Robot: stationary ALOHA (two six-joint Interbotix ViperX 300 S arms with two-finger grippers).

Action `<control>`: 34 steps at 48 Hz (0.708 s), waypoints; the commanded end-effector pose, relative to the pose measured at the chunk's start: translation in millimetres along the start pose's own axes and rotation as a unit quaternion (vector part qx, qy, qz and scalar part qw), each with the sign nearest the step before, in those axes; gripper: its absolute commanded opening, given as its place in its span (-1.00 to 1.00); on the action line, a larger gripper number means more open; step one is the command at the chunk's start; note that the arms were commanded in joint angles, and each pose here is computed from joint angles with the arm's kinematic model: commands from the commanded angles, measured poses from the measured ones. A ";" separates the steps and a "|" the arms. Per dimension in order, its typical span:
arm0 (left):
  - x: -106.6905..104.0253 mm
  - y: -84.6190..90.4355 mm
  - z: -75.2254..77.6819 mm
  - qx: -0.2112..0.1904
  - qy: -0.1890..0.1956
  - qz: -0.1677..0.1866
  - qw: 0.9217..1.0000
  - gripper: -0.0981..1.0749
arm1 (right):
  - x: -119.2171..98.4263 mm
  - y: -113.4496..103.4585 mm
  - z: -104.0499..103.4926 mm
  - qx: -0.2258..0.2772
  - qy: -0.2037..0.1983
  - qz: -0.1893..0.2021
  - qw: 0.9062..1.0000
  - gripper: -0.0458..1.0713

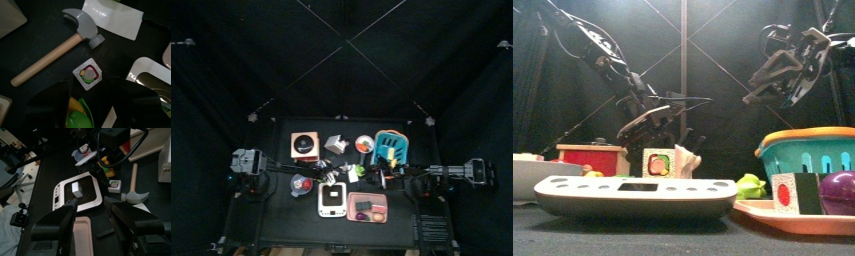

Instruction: Place white sushi piece above stove

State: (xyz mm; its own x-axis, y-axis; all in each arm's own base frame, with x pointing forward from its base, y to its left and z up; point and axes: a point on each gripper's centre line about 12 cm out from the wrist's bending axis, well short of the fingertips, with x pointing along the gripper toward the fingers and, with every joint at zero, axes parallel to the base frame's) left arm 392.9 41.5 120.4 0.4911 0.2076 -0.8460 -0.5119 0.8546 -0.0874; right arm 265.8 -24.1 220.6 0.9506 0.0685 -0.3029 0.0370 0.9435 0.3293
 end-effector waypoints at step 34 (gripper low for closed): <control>-19.0 -7.8 13.0 0.004 -0.028 -0.019 0.999 0.62 | -2.1 1.3 5.9 -0.002 -0.011 0.002 1.000 0.56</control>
State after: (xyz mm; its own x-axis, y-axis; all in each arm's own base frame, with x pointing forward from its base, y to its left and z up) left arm 393.0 38.4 125.5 0.5043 0.2037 -0.8392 -0.4993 0.8616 -0.0909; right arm 265.0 -24.0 219.9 0.9501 0.0686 -0.3043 0.0375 0.9434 0.3296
